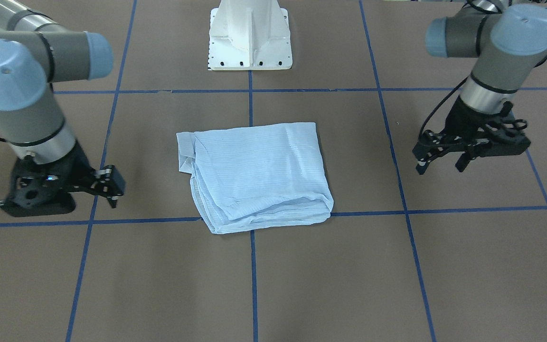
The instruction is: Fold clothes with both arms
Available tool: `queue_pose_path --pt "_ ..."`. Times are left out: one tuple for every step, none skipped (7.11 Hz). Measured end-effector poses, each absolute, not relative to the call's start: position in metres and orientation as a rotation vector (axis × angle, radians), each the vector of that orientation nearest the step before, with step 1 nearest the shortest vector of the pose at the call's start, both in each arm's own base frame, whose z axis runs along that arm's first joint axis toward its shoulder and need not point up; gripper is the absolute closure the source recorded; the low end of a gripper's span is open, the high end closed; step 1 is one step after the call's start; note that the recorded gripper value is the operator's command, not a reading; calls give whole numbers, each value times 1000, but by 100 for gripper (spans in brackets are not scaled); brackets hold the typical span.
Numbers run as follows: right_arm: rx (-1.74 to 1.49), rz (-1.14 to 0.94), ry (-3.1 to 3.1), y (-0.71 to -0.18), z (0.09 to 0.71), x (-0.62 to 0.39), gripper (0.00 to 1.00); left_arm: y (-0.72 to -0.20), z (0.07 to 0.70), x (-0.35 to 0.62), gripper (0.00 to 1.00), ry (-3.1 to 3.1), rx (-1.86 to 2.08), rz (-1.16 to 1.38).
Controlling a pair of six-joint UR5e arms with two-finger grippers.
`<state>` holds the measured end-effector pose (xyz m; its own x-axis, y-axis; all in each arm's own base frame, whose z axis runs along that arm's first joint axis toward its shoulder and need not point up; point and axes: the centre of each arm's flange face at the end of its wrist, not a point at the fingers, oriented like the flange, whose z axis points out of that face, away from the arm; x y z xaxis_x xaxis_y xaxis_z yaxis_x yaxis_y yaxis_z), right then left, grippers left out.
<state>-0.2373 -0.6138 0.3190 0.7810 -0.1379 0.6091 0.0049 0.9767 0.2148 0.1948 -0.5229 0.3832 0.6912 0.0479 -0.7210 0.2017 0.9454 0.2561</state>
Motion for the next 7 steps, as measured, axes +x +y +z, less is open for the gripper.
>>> queue_pose_path --pt "195 -150 -675 -616 358 -184 0 -517 412 148 1 762 364 4" --pt "182 -210 -692 -612 397 -135 0 -508 443 100 1 716 396 107" --pt "176 -258 -713 -600 435 -90 0 -497 474 53 1 673 426 211" --pt "178 -292 -726 -583 468 -53 0 -484 503 16 1 655 429 267" --pt "170 -307 -731 -564 496 -32 0 -474 526 -2 1 669 408 267" --pt "154 -304 -735 -550 515 -23 0 -471 541 -8 1 682 386 247" --pt "137 -298 -738 -541 528 -19 0 -472 558 -10 1 684 370 234"
